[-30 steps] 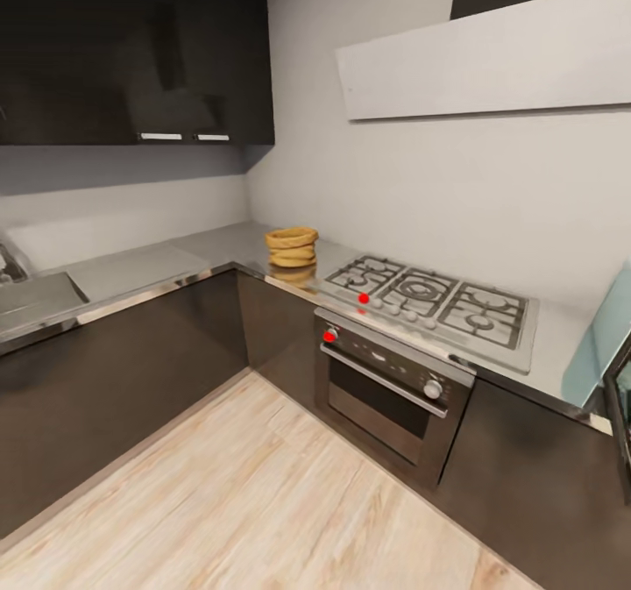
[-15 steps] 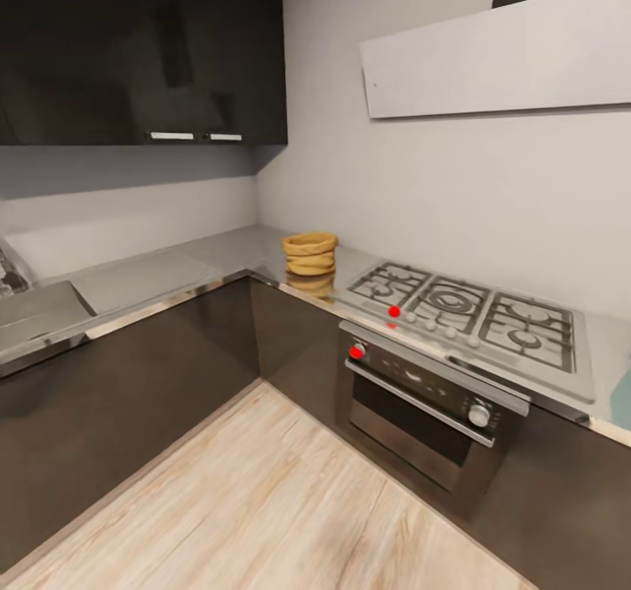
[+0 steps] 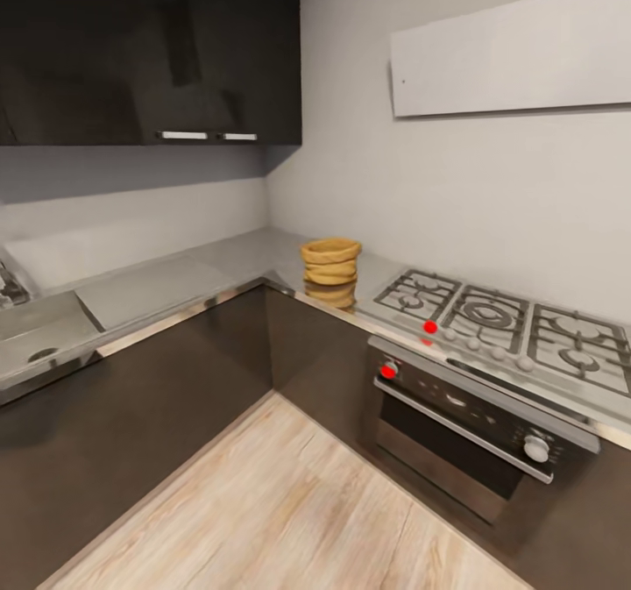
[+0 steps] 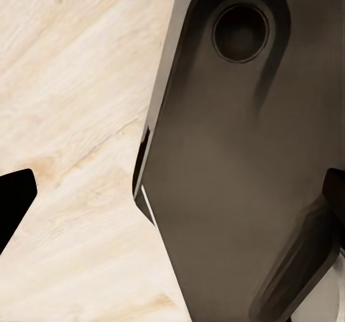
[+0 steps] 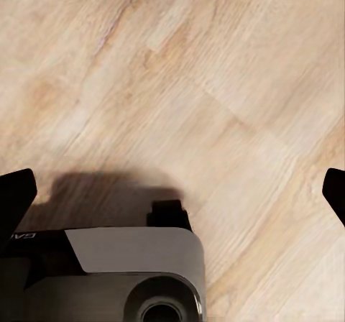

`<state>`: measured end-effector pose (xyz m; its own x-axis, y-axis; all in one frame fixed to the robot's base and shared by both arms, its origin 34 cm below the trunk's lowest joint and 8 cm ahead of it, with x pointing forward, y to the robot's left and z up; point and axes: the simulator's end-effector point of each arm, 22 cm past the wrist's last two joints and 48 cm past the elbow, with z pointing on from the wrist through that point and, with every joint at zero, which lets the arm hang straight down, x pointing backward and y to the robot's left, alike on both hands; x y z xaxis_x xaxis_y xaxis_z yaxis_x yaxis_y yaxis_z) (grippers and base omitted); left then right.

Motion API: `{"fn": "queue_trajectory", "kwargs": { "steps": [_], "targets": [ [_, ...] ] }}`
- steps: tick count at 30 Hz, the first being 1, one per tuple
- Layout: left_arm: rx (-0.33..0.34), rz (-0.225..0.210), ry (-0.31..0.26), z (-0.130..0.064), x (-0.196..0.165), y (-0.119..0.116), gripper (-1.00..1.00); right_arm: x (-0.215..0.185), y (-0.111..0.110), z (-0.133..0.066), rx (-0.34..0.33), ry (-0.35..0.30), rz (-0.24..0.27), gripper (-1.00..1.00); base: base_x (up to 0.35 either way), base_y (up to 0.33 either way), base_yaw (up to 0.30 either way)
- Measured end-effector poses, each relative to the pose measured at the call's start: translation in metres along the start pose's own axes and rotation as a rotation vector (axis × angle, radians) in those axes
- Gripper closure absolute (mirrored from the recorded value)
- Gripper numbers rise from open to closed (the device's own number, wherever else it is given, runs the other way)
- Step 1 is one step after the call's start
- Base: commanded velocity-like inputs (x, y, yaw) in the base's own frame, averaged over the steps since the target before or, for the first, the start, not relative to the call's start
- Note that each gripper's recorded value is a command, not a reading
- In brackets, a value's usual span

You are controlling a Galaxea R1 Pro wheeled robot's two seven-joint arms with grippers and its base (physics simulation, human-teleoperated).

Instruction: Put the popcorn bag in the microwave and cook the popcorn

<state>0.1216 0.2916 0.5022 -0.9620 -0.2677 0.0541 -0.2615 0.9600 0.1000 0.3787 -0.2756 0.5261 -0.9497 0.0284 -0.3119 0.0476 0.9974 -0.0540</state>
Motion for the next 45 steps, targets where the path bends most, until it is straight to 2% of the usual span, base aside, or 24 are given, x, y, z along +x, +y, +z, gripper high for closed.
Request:
{"fn": "queue_trajectory", "kwargs": {
  "steps": [17,18,20,22,23,24,27,28,31,33,37,40,41,42,43,44,45],
  "targets": [
    [0.001,0.000,0.002,0.000,0.001,-0.001,-1.00,-0.005,-0.003,0.000,0.004,-0.015,-0.002,-1.00,0.243,0.260,0.000],
    [0.001,0.000,0.002,0.000,0.001,-0.001,-1.00,-0.012,-0.003,0.000,0.003,-0.037,0.000,-1.00,0.236,0.262,0.000],
    [0.001,0.000,0.003,0.000,0.001,-0.001,-1.00,-0.051,0.000,0.000,-0.002,-0.142,-0.002,-1.00,0.234,0.247,0.000],
    [0.002,0.001,0.004,0.000,0.001,-0.001,-1.00,-0.121,0.009,-0.009,-0.020,-0.306,-0.045,-1.00,0.230,0.229,0.000],
    [0.002,0.001,0.004,0.000,0.001,-0.001,-1.00,-0.173,0.023,-0.023,-0.042,-0.423,-0.097,-1.00,0.200,0.192,0.000],
    [0.002,0.001,0.004,0.000,0.001,-0.002,-1.00,-0.244,0.044,-0.054,-0.073,-0.590,-0.130,-1.00,0.137,0.130,0.000],
    [0.003,0.002,0.005,0.000,0.001,-0.002,-1.00,-0.324,0.071,-0.108,-0.113,-0.770,-0.156,-1.00,0.057,0.055,0.000],
    [0.003,0.002,0.005,0.000,0.001,-0.002,-1.00,-0.347,0.078,-0.127,-0.121,-0.797,-0.159,-1.00,0.018,0.018,0.000],
    [0.003,0.002,0.005,0.000,0.001,-0.002,-1.00,-0.384,0.082,-0.165,-0.123,-0.809,-0.150,-1.00,0.008,0.007,0.000],
    [0.003,0.002,0.005,0.000,0.001,-0.002,-1.00,-0.413,0.085,-0.207,-0.127,-0.843,-0.144,-1.00,0.002,0.002,0.000],
    [0.003,0.002,0.005,0.000,0.002,-0.002,-1.00,-0.447,0.086,-0.269,-0.126,-0.874,-0.143,-1.00,0.000,0.000,0.000],
    [0.003,0.002,0.005,0.000,0.002,-0.002,-1.00,-0.490,0.081,-0.313,-0.104,-0.920,-0.144,-1.00,0.000,0.000,0.000],
    [0.003,0.002,0.005,0.000,0.002,-0.002,-1.00,-0.512,0.076,-0.333,-0.089,-0.933,-0.141,-1.00,0.000,0.000,0.000],
    [0.003,0.002,0.005,0.000,0.001,-0.002,-1.00,-0.543,0.063,-0.363,-0.064,-0.940,-0.123,-1.00,0.000,0.000,0.000],
    [0.003,0.002,0.005,0.000,0.001,-0.002,-1.00,-0.581,0.042,-0.407,-0.036,-0.951,-0.088,-1.00,0.000,0.000,0.000],
    [0.003,0.002,0.005,0.000,0.001,-0.002,-1.00,-0.602,0.028,-0.436,-0.023,-0.941,-0.058,-1.00,0.000,0.000,0.000],
    [0.003,0.002,0.005,0.000,0.001,-0.002,-1.00,-0.614,0.021,-0.456,-0.020,-0.942,-0.045,-1.00,0.000,0.000,0.000]
  ]
}}
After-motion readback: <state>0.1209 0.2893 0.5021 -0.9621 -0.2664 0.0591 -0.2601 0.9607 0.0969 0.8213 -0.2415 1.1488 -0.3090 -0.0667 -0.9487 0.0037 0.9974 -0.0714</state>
